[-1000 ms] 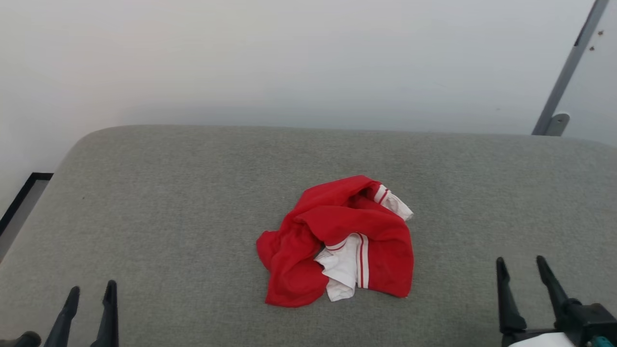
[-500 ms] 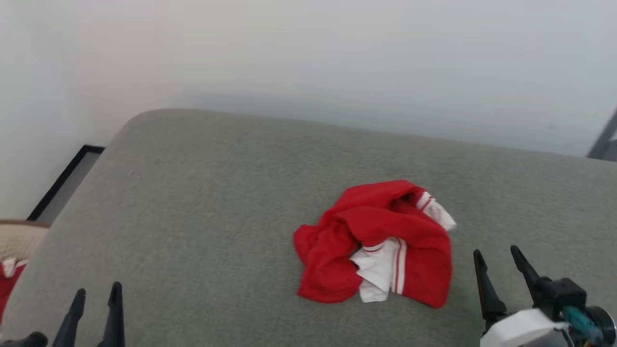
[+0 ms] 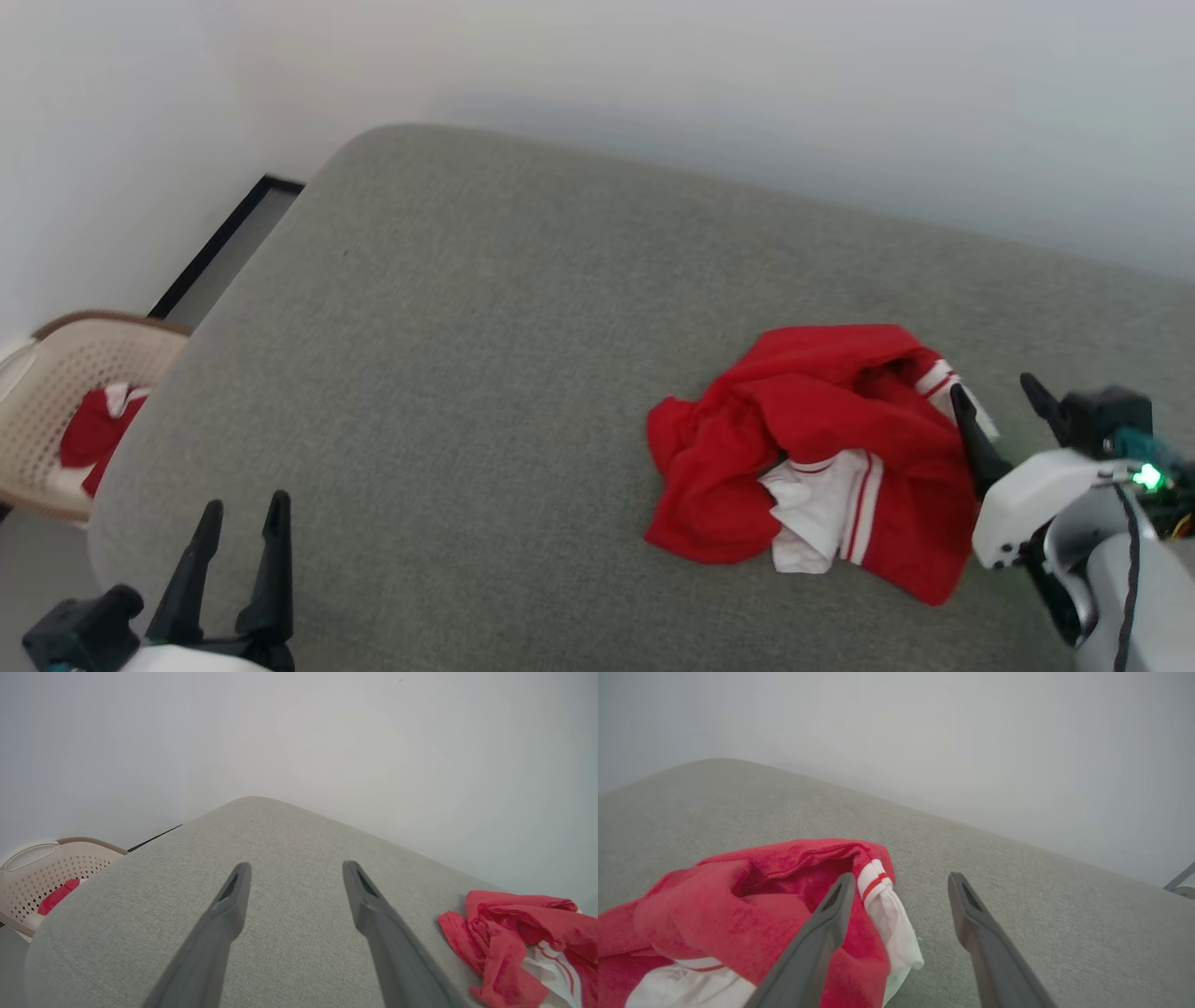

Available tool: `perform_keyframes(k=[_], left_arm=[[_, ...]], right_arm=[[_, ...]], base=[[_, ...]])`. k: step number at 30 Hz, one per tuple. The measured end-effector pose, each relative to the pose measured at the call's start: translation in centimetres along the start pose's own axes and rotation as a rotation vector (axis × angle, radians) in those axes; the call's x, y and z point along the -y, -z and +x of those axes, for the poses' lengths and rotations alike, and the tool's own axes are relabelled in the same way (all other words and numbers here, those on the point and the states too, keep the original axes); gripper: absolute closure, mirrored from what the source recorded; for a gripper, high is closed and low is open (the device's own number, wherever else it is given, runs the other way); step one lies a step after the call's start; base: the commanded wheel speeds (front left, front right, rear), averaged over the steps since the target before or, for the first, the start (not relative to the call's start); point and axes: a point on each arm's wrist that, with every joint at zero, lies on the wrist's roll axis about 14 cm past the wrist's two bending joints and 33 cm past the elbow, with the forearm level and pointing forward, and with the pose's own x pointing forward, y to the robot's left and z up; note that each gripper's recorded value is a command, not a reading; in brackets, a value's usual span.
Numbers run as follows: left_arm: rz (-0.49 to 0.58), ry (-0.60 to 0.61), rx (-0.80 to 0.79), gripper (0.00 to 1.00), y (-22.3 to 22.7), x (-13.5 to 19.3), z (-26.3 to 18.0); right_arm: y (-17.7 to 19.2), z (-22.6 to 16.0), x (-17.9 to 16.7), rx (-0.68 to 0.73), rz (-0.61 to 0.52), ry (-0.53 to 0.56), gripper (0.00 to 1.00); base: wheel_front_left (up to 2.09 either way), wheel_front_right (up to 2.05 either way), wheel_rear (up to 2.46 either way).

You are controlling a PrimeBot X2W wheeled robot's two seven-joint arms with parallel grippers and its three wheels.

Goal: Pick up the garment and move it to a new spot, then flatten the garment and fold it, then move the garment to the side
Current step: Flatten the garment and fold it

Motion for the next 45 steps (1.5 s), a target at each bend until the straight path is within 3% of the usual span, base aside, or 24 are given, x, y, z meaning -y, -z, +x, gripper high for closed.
perform_keyframes(k=[10,12,13,14,22,29,37,42,44,45], left_arm=[[-0.001,-0.043,-0.037,0.00,0.8,-0.5,1.0],[-0.003,-0.053,-0.046,0.00,1.0,-0.7,1.1],[-0.003,-0.054,-0.051,0.00,1.1,-0.7,1.1],[-0.001,-0.055,-0.054,0.00,1.2,-0.7,1.3],[-0.005,-0.057,-0.075,0.00,1.8,-0.7,1.7],[-0.018,-0.023,-0.068,0.00,1.7,0.1,2.7],[-0.021,0.036,-0.071,0.00,1.8,1.6,4.1],[-0.015,0.089,-0.091,0.00,2.3,3.0,5.0],[-0.012,0.115,-0.091,0.00,2.3,3.7,5.6],[-0.008,0.130,-0.092,0.00,2.2,4.0,5.9]], right_arm=[[6.0,4.3,-0.2,-0.357,-0.020,-0.063,0.02],[7.4,4.4,-0.5,-0.435,-0.026,-0.077,0.31],[7.9,4.5,-0.7,-0.463,-0.015,-0.082,0.58],[8.1,4.6,-1.0,-0.479,-0.013,-0.091,1.00],[7.9,5.2,-0.5,-0.569,0.020,-0.093,1.00],[5.1,4.3,3.3,-0.582,0.063,-0.030,1.00],[7.0,-1.7,8.7,-0.712,0.141,0.095,1.00],[9.3,-4.5,8.3,-0.744,0.219,0.121,1.00],[9.4,-4.7,8.1,-0.727,0.224,0.128,0.52],[9.3,-4.7,8.0,-0.717,0.224,0.130,0.00]], base=[[0.00,0.00,0.00],[0.00,0.00,0.00],[0.00,0.00,0.00],[0.00,0.00,0.00],[0.00,0.00,0.00],[0.00,0.00,0.00],[0.00,0.00,0.00],[0.00,0.00,0.00],[0.00,0.00,0.00],[0.00,0.00,0.00]])
